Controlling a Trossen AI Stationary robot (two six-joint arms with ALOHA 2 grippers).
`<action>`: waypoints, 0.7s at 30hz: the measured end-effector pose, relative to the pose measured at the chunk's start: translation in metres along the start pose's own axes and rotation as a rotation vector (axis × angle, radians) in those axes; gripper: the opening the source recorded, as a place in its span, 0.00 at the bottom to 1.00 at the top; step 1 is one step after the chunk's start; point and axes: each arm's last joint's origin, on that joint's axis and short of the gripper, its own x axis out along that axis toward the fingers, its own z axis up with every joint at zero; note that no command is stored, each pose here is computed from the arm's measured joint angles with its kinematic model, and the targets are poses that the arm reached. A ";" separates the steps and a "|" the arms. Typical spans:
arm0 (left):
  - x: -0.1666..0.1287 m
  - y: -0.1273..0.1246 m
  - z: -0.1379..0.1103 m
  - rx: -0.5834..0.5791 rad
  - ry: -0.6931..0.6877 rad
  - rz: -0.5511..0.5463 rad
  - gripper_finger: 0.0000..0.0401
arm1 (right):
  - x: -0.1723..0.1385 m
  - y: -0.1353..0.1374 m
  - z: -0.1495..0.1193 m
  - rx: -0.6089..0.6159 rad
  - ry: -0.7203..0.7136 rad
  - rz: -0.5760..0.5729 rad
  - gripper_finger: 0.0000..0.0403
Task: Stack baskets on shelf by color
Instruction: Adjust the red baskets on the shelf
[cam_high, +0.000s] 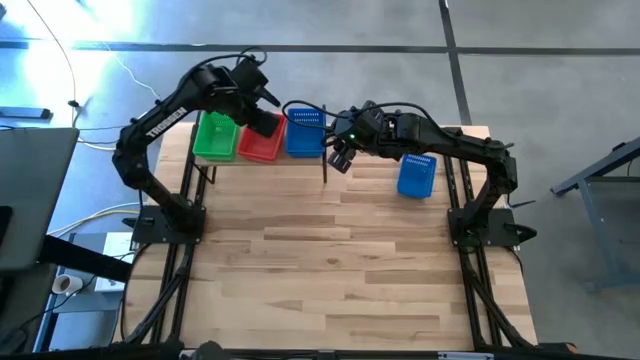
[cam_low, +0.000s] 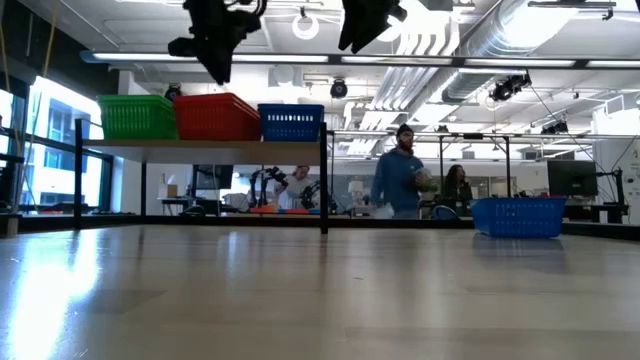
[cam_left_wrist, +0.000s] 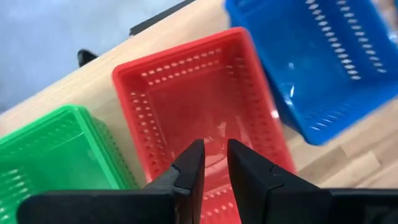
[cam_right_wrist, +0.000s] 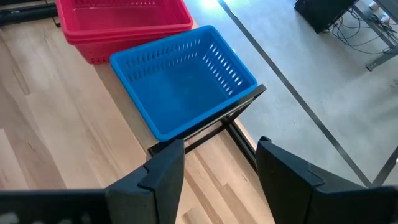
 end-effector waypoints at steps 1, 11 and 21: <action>0.004 0.002 0.000 -0.014 0.007 0.005 0.16 | 0.000 0.000 0.000 0.000 0.000 0.000 0.45; 0.033 0.009 0.004 -0.060 0.032 -0.028 0.16 | 0.000 0.000 0.000 0.001 0.000 -0.001 0.45; 0.054 0.016 0.008 -0.104 0.043 0.080 0.16 | 0.000 0.000 0.000 0.001 0.000 -0.001 0.45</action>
